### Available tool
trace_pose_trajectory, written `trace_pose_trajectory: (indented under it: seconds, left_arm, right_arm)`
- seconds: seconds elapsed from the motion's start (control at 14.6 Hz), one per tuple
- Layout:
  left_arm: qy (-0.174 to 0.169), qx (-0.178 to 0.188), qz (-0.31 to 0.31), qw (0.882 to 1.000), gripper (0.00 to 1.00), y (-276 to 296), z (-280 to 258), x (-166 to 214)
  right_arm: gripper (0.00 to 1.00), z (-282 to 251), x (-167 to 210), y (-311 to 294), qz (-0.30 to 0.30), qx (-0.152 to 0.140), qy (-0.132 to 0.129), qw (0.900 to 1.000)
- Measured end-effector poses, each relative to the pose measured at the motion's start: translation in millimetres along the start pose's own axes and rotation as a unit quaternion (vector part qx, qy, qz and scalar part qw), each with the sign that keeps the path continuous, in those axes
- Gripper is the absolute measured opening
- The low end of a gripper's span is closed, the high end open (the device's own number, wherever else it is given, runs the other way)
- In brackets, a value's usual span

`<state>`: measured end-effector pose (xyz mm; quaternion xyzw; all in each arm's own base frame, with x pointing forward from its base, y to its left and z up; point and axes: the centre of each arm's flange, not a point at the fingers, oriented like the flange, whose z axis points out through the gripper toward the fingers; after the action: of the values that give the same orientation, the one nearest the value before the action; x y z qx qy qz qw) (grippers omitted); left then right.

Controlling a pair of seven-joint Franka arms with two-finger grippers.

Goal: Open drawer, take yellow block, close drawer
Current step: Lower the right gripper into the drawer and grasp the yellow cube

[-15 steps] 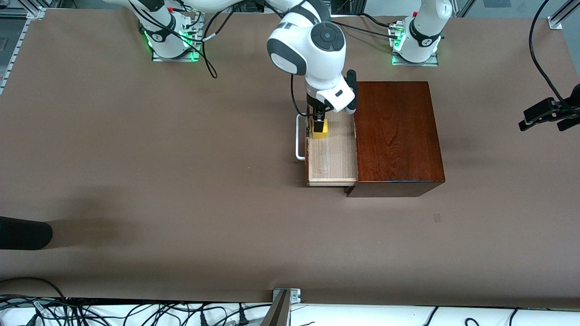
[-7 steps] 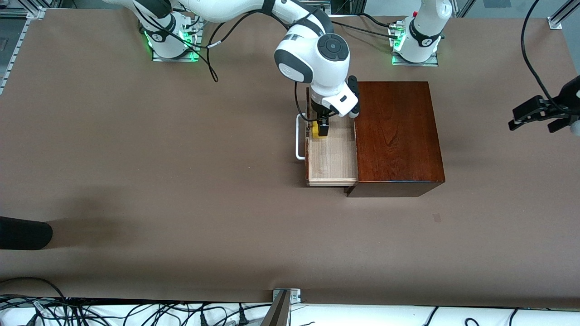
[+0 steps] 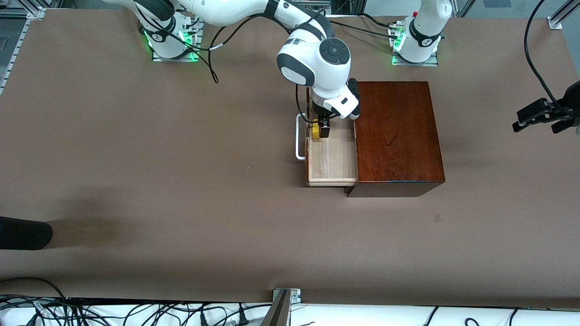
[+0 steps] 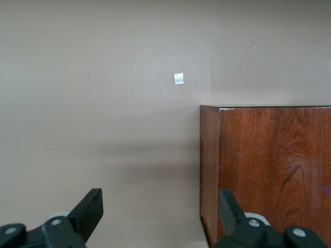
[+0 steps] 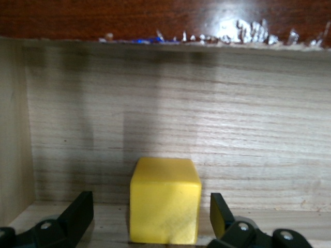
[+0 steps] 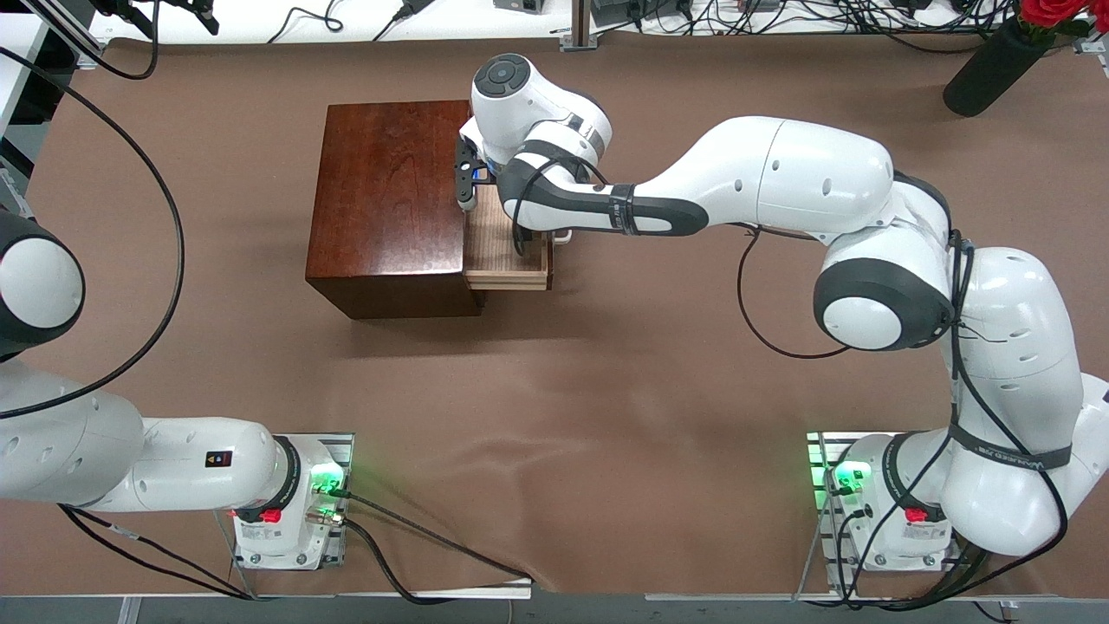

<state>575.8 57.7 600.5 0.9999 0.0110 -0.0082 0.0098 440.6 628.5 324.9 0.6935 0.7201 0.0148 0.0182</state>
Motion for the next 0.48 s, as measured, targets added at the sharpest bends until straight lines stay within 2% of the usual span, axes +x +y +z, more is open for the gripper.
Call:
trace_pose_trajectory:
  seconds: [0.48]
  left_arm:
    - [0.002, 0.000, 0.002, 1.000, 1.00, 1.8, -1.9, 0.2]
  right_arm:
    - [0.98, 8.7, 0.3, -1.0, -0.002, 0.002, -0.005, 1.000]
